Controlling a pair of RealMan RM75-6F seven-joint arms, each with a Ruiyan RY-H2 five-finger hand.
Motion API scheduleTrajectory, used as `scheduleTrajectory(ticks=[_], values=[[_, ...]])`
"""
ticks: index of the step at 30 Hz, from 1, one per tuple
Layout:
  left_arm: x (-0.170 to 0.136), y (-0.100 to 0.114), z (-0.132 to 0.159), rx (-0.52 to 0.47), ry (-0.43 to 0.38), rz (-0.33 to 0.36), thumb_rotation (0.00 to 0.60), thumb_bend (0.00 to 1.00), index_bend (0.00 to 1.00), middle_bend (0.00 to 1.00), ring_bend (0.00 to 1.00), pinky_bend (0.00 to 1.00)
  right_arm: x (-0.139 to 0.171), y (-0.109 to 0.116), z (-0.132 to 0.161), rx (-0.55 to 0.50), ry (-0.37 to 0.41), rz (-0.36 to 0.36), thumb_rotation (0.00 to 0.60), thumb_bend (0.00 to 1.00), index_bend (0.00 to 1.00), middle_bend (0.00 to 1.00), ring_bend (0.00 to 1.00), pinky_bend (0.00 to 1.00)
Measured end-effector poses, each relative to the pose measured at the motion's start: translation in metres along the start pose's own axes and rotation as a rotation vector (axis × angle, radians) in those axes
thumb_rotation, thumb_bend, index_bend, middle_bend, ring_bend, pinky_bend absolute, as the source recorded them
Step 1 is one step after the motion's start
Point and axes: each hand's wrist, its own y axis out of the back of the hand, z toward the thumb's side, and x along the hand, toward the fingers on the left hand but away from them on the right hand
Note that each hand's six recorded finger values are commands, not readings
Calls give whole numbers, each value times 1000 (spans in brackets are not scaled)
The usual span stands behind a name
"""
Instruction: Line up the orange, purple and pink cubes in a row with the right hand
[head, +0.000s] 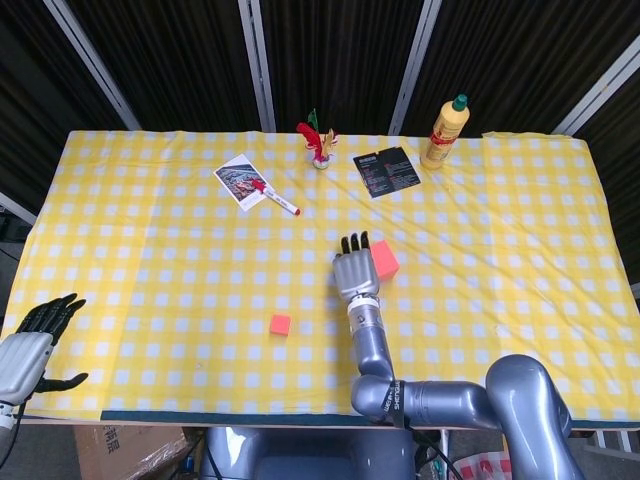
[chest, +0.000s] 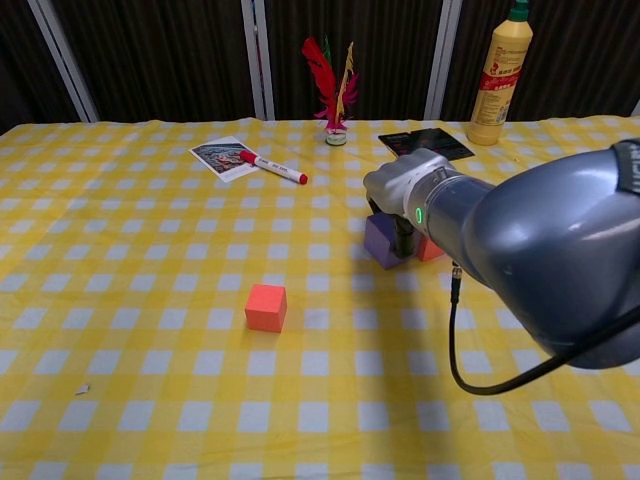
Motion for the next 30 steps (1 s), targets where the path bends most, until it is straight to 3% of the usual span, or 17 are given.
scheduleTrajectory(ticks=[18,27,30], values=[[0,0,0,2,2,-1,600,21,0,0,0,33,9,3,1,7,38,-1,600,473,12,80,0,36],[0,0,0,2,5,3,600,20,0,0,0,33,31,20,3,0,93,-44,600,405,2,75,0,36],[0,-1,0,2,7,0,600,20,0,0,0,33,44,27,5,-5,130,-63,600,364,50,75,0,36]])
